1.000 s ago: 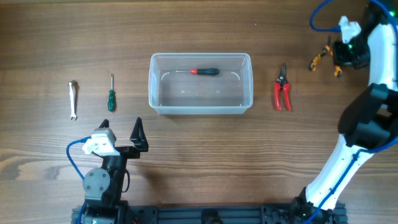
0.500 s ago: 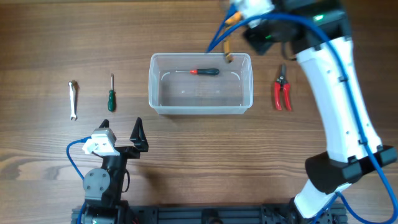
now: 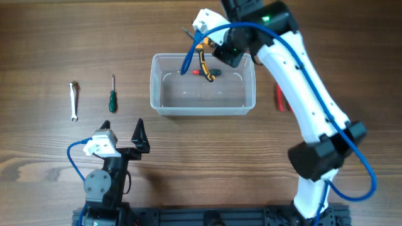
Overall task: Pack container
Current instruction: 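Grasp the pliers and carry them over the container, then open the right gripper to drop the pliers into the container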
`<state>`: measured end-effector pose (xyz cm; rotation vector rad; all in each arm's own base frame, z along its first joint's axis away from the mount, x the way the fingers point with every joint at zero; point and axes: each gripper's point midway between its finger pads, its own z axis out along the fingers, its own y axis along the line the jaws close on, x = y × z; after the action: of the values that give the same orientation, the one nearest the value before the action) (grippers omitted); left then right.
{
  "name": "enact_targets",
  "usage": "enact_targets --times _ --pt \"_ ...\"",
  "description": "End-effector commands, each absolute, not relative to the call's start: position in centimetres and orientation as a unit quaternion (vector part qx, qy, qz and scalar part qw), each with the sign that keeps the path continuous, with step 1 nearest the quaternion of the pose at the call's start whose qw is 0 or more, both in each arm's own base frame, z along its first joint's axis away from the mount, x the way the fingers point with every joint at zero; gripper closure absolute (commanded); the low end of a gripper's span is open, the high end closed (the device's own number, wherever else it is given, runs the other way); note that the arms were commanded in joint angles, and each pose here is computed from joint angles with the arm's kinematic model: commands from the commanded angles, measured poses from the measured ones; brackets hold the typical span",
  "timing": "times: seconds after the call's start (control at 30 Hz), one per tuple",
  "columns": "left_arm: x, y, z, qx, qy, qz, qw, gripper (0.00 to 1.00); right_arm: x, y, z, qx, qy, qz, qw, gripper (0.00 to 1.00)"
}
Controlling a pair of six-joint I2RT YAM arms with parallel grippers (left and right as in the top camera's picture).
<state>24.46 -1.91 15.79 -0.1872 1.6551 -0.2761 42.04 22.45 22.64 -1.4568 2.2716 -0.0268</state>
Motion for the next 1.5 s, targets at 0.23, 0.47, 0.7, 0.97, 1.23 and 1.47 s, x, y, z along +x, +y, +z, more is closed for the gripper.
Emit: enact_targets --times 0.23,0.47,0.7,0.97,1.23,1.47 --pt "24.5 -2.0 15.8 -0.077 0.732 -0.122 0.666 0.00 41.1 26.5 17.4 -0.548 0.819 0.049 0.166 0.96" --pt "24.5 -2.0 15.8 -0.077 0.732 -0.122 0.666 0.00 39.9 29.0 15.4 -0.580 0.798 0.064 0.149 0.96" --pt "24.5 -2.0 15.8 -0.077 0.732 -0.122 0.666 0.00 39.6 29.3 12.2 -0.581 0.803 0.075 0.112 0.96" --pt "24.5 -2.0 15.8 -0.078 0.732 -0.122 0.666 0.00 38.7 28.8 9.2 -0.580 0.806 0.080 0.079 0.96" --pt "24.5 -2.0 15.8 -0.077 0.732 -0.122 0.666 0.00 38.5 28.6 7.7 -0.579 0.808 0.080 0.072 0.93" --pt "24.5 -2.0 15.8 -0.077 0.732 -0.122 0.666 0.00 39.7 27.8 7.7 -0.575 0.813 0.051 0.082 0.53"
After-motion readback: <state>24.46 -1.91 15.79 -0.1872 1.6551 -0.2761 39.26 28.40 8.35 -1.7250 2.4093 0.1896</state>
